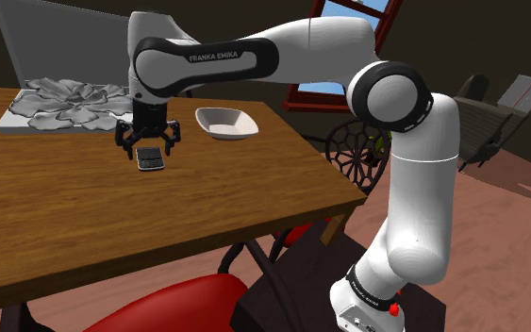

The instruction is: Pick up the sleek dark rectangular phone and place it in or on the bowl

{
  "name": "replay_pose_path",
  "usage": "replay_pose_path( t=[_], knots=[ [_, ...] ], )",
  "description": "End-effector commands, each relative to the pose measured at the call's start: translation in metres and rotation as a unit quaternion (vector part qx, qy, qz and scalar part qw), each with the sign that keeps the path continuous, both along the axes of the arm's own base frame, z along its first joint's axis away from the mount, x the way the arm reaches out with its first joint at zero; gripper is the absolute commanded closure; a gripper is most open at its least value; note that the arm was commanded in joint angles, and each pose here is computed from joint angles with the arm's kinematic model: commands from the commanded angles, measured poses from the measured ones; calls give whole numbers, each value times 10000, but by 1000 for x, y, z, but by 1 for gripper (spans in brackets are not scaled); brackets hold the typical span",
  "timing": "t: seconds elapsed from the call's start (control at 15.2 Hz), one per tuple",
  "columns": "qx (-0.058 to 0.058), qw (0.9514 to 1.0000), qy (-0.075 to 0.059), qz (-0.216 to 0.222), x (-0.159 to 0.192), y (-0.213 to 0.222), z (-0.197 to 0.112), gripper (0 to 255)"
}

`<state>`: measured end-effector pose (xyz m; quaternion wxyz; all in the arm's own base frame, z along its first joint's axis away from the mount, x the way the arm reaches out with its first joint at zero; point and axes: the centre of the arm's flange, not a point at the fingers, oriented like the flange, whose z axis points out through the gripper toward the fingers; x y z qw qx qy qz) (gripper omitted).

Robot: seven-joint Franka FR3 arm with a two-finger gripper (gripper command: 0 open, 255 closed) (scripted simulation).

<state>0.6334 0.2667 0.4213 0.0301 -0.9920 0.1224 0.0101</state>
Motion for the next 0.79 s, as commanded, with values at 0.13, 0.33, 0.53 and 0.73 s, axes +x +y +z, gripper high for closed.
replay_pose_path(
  t=[0.13, 0.33, 0.53, 0.73],
  knots=[
    [1, 10000, -2, 0, 0, 0, -1, 0],
    [1, 10000, -2, 0, 0, 0, -1, 255],
    [1, 10000, -2, 0, 0, 0, -1, 255],
    [1, 10000, -2, 0, 0, 0, -1, 255]
  ],
)
